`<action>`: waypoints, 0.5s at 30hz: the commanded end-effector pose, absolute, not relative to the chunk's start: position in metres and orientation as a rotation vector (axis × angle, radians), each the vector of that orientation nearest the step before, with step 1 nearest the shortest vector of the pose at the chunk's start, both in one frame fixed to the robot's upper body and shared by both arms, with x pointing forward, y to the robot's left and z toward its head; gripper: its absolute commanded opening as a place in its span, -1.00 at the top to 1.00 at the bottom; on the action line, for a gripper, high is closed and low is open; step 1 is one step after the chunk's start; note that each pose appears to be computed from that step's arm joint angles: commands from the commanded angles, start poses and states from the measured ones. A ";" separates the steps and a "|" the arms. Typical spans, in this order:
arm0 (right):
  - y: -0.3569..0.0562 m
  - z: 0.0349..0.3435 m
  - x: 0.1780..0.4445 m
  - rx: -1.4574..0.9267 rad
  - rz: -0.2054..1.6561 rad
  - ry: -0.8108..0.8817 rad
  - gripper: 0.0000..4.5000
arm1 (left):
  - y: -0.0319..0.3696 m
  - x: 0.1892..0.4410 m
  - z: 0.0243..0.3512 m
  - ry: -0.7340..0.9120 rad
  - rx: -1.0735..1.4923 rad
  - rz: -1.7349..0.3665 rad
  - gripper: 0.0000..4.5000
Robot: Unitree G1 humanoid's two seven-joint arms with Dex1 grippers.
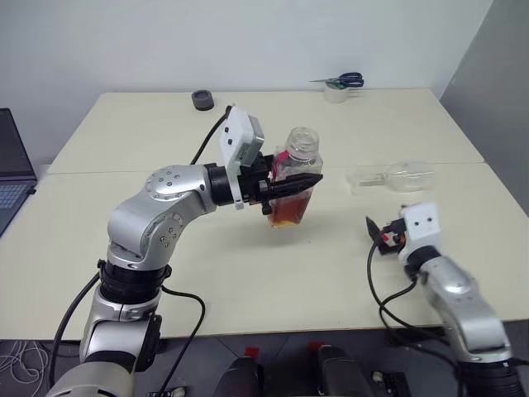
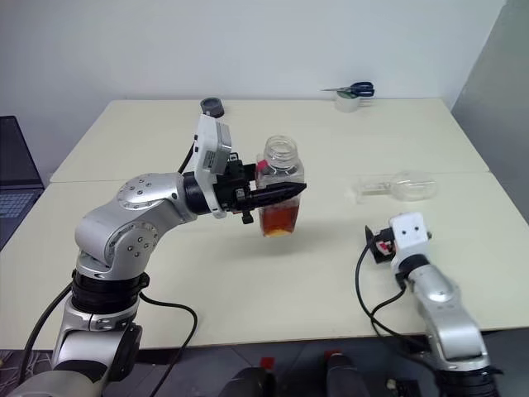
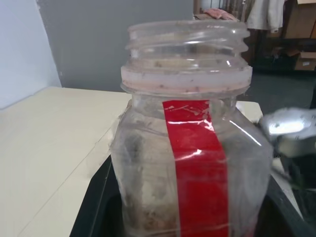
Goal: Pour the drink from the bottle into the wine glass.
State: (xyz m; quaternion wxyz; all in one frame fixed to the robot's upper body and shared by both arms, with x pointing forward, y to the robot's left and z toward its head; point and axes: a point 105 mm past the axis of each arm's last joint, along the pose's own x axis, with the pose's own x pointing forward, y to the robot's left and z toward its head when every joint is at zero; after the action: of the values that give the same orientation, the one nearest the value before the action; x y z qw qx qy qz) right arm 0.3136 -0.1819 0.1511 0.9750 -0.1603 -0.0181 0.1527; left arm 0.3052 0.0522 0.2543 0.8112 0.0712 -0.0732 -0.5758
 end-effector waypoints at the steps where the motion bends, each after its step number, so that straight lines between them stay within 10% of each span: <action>1: -0.137 0.213 0.290 -0.281 0.668 -0.228 -0.98 | 0.064 0.318 0.273 -0.236 0.193 -1.116 0.21; 9: -0.087 0.272 0.270 -0.151 1.128 -0.243 -0.98 | 0.154 0.406 0.282 -0.250 0.253 -0.351 0.21; 15: -0.066 0.277 0.276 -0.118 1.186 -0.264 -0.98 | 0.208 0.422 0.266 -0.248 0.184 -0.013 0.21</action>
State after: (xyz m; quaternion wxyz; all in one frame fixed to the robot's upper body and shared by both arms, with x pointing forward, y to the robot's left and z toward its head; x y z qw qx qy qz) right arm 0.2802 -0.0698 0.2685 0.8271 -0.0469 -0.1053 0.5501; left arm 0.4250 0.1955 0.2503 0.9906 0.0969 -0.0843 -0.0469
